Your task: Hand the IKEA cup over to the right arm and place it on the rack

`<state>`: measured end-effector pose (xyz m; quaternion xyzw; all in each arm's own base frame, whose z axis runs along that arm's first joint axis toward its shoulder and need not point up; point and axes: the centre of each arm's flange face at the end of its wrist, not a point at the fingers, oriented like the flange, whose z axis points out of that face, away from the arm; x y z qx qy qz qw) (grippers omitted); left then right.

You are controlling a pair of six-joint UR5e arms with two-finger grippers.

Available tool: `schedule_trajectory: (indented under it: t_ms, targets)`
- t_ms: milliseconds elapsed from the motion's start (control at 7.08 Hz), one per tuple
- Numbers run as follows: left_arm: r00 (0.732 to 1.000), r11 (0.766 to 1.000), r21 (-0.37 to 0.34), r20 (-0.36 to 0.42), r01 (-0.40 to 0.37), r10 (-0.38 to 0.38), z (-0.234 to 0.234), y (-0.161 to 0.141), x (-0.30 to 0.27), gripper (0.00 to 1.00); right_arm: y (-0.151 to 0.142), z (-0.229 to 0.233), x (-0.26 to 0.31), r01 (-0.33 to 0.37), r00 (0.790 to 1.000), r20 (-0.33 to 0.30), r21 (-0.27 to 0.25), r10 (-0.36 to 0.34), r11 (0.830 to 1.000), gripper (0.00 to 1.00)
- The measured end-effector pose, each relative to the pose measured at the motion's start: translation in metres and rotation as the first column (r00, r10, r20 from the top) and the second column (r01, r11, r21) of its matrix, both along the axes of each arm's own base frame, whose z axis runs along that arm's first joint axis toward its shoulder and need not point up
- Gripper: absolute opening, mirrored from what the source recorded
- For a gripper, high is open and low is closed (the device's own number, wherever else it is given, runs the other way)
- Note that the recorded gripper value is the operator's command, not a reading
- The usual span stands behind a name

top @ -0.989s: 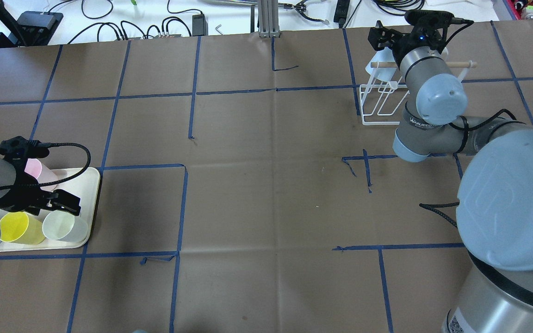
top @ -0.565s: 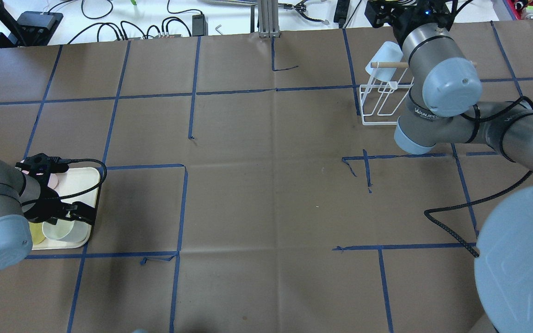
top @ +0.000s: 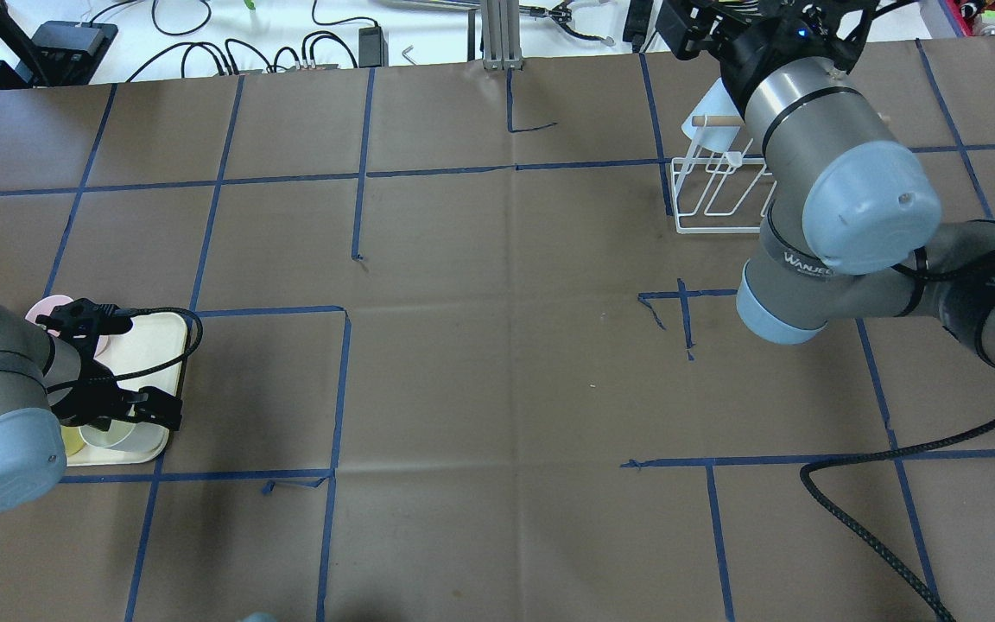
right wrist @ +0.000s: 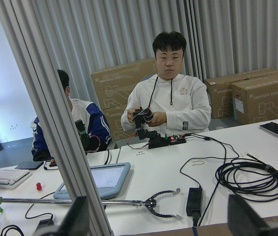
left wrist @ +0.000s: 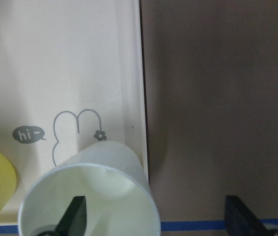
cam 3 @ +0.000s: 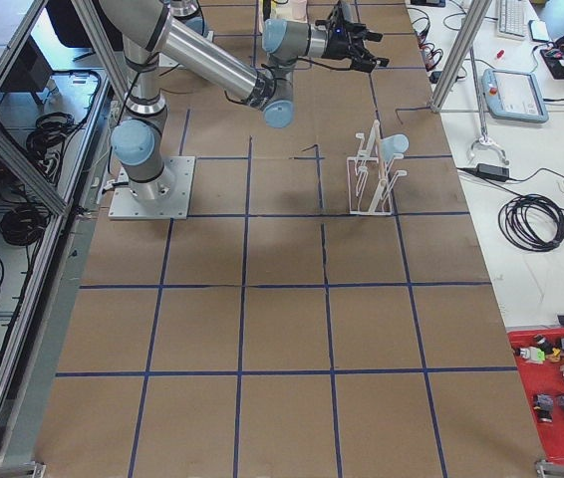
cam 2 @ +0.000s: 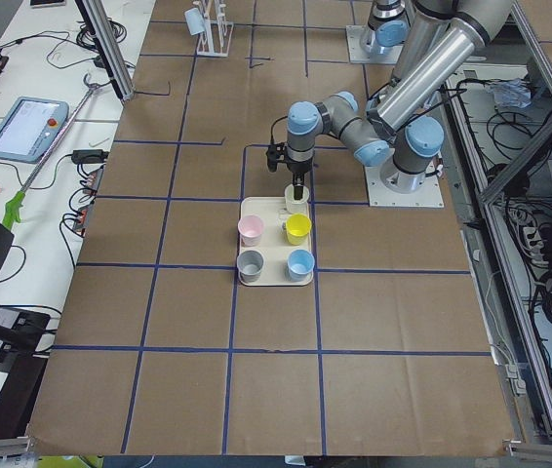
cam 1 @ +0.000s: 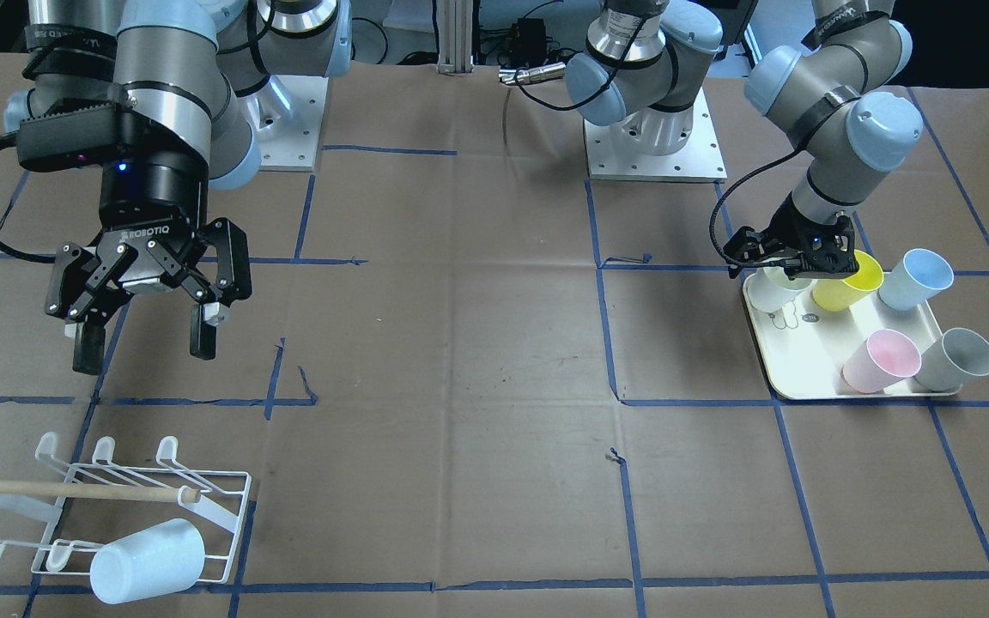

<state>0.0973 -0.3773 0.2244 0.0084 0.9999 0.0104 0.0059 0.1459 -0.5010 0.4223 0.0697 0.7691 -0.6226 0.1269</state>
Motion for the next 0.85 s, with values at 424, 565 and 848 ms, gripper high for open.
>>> schedule_trajectory:
  t_ms: [424,565,848]
  targets:
    - [1.0,1.0,-0.016,0.013,0.006,-0.006,0.008,-0.005,0.004,0.13,0.036,-0.005,0.027,-0.019,0.97,0.244,0.048,0.006,0.999,1.0]
    - [1.0,1.0,-0.022,0.018,0.008,-0.007,0.012,-0.008,0.006,0.02,0.041,-0.009,0.035,-0.033,0.936,0.351,0.074,0.005,0.997,1.0]
    - [1.0,0.999,-0.036,0.027,0.011,-0.01,0.021,-0.014,0.01,0.0,0.05,-0.02,0.046,-0.078,0.815,0.58,0.147,-0.022,0.986,1.0]
